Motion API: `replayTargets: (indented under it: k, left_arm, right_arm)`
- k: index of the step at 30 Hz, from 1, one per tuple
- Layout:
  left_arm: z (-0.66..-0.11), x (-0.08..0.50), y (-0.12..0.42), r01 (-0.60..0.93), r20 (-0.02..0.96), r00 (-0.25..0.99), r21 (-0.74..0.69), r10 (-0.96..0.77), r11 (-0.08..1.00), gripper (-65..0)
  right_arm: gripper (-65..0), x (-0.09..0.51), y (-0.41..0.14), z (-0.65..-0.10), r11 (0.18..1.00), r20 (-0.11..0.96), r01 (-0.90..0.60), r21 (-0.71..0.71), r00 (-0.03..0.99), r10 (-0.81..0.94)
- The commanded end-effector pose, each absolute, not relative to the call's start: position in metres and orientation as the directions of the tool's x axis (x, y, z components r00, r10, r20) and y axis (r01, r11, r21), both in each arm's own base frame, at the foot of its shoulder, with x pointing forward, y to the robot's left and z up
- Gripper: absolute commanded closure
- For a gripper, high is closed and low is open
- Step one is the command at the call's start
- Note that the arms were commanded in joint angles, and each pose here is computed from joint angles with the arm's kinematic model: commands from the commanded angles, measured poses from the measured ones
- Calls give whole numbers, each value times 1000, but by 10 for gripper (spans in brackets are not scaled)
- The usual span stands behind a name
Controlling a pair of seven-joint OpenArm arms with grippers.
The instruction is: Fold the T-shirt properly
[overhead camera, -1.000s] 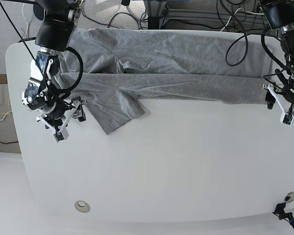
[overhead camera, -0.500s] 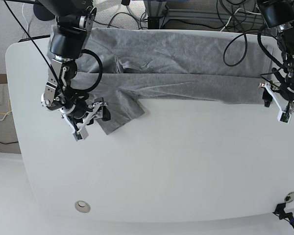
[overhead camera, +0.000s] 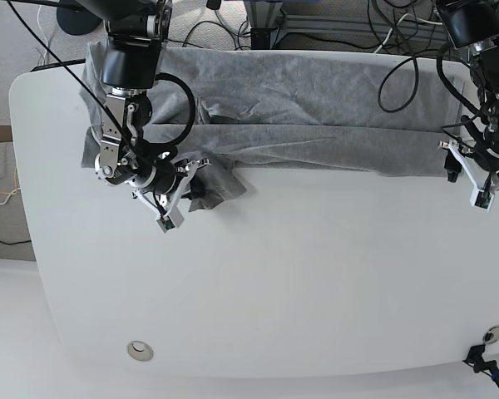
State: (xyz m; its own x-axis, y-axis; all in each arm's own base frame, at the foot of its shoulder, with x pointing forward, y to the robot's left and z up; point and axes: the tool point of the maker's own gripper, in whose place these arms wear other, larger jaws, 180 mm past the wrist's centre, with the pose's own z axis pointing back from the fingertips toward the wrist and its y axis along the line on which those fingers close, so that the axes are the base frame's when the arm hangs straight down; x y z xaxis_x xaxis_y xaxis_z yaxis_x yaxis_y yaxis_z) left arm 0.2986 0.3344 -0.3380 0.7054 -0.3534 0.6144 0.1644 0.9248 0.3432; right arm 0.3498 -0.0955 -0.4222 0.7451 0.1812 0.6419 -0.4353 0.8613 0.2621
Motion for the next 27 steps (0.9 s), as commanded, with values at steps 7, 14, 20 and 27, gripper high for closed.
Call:
replayTargets:
  k: [7,14,20,27]
  left_arm:
    - [-328,308,330,186,628,675,363,-387,913,-434]
    - [-327,309,330,185,631,673,363,-387,913,-434]
    - [-328,309,329,185,630,674,362,-386,914,-434]
    - [-329,307,329,187,627,677,361,-386,914,-434]
  right_arm:
    - [0,337,-107,-410,861,591,-477,177,751,295]
    - [0,314,-127,-363,855,607,-519,29,688,397]
    - [0,288,-130,-326,820,629,-572,-36,624,464]
    - [0,236,-126,-349,781,582,-617,97,671,459]
